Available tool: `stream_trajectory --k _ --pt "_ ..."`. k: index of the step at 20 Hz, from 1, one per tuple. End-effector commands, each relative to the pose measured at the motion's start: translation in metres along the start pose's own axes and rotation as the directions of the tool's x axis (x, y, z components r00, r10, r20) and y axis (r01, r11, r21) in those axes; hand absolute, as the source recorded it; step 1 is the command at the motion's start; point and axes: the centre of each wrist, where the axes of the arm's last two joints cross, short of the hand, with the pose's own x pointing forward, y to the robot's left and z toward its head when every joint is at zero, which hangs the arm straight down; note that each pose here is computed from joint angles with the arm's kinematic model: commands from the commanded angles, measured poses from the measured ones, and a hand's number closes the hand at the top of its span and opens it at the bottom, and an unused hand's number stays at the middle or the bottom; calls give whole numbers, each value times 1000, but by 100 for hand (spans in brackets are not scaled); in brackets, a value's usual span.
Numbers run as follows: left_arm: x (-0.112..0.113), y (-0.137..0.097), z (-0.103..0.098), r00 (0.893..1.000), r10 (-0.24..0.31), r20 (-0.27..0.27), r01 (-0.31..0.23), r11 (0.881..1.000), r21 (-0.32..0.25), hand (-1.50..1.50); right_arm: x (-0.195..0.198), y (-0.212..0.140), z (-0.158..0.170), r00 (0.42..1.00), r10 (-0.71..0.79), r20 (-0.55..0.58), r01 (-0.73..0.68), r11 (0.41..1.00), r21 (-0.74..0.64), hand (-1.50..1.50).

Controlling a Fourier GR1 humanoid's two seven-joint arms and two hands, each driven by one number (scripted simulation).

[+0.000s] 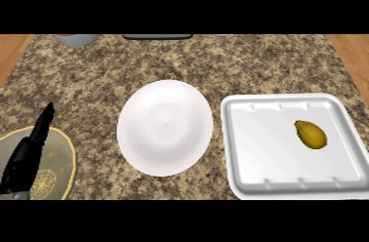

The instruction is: Pick the lemon from the tray and place it in the plate

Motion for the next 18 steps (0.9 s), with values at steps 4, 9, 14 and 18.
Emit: stream_trajectory --k 4,9,14,18 --pt "-10 -3 12 1000 7 -19 -8 1000 -30 0 51 -20 -18 928 343 -146 -296 916 271 -150" --pt "-15 2 4 1000 -8 -15 8 999 -39 0 61 -31 -39 824 523 -217 -427 826 369 -150" --pt "-5 -5 12 1000 1 -11 -2 999 -41 0 69 -22 -62 728 620 -291 -453 755 475 -150" --pt "3 17 0 1000 11 5 -11 1000 -15 0 26 7 -75 678 674 -293 -450 697 559 -150"
